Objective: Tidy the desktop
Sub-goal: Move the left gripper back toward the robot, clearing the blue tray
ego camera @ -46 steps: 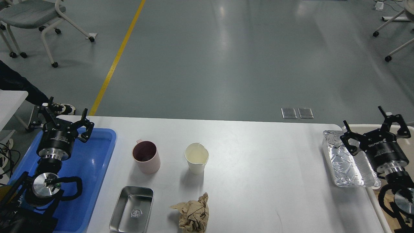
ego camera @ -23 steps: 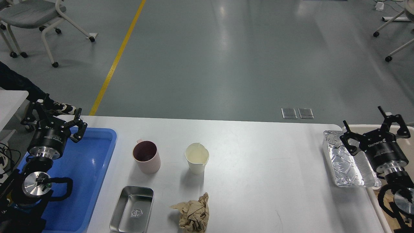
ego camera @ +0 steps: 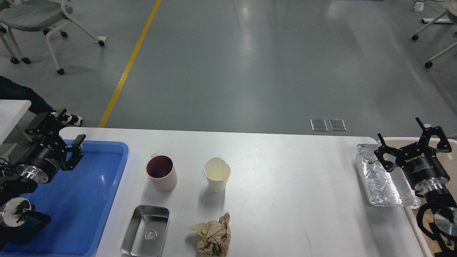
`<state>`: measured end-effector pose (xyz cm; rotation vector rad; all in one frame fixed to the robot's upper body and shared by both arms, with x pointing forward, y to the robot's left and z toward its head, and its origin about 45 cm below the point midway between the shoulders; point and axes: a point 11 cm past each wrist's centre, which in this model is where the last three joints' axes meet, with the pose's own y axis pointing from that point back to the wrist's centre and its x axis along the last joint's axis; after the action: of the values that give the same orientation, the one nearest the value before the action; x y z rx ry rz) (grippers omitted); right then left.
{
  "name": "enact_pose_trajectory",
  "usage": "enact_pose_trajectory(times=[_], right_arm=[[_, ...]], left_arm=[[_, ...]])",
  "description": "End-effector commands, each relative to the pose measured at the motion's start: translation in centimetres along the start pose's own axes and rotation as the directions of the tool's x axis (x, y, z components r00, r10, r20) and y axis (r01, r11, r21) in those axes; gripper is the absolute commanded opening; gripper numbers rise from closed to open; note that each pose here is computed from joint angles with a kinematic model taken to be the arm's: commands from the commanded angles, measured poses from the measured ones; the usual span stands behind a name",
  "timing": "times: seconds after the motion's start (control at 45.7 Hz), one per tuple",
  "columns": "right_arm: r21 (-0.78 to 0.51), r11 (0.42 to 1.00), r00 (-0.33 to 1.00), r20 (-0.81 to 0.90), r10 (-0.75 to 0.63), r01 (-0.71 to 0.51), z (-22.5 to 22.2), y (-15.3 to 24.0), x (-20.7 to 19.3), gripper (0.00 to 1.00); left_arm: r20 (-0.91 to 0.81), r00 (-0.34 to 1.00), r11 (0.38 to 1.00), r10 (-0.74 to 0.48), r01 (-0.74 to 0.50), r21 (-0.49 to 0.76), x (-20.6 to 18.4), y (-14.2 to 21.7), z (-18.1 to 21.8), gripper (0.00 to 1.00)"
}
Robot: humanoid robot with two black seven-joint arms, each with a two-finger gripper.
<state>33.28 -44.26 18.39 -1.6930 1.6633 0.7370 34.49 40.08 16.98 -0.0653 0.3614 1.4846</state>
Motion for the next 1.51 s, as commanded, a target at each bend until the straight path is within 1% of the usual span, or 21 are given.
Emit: enact_pose_trajectory(times=[0.0,0.131,0.284,0.481,0.612,0.809,0.897,1.181,1.487], right_arm=[[-0.004,1.0,1.0,-0.002,-0.007,0.007,0.4,-0.2,-0.3,1.0],[-0.008,1.0,1.0,-0.014,-0.004,0.004,0.3,-0.3,-0.2,1.0],[-0.045,0.999,0.998,-0.058,-0.012,0.009,1.0,-0.5,-0.5,1.0],[-0.046,0.999,0.998,-0.061,-0.008,0.005,1.0,-0.4,-0.3,1.0],[-0.049,0.999,0.998,-0.061,-0.013,0.01,1.2,-0.4,-0.5,1.0],[-0.051,0.999,0.998,-0.062,-0.011,0.008,1.3,-0.4,-0.5,1.0],[-0.05,0.999,0.998,-0.062,-0.011,0.008,1.2,-0.3,-0.4,1.0],[-0.052,0.999,0.998,-0.064,-0.007,0.004,1.3,-0.2,-0.3,1.0],[-0.048,0.999,0.998,-0.062,-0.011,0.008,1.2,-0.4,-0.4,1.0]], left_arm=[[0.107,0.993,0.998,-0.054,0.053,0.017,-1.2,0.6,1.7,0.94],[0.216,0.975,0.996,-0.051,0.035,0.08,-0.2,1.3,2.4,0.94],[0.321,0.943,0.985,-0.083,0.03,0.167,0.8,2.6,3.0,0.94],[0.441,0.892,0.98,-0.098,0.01,0.199,2.5,4.4,5.8,0.94],[0.525,0.842,0.977,-0.125,0.013,0.212,2.5,5.5,8.2,0.94],[0.656,0.745,0.971,-0.123,-0.047,0.236,4.4,7.3,11.0,0.94],[0.694,0.707,0.969,-0.135,-0.054,0.243,4.7,7.7,11.9,0.96],[0.706,0.687,0.967,-0.17,-0.021,0.252,3.6,7.6,11.7,0.96],[0.704,0.688,0.964,-0.176,-0.026,0.266,3.8,7.7,11.1,0.96]])
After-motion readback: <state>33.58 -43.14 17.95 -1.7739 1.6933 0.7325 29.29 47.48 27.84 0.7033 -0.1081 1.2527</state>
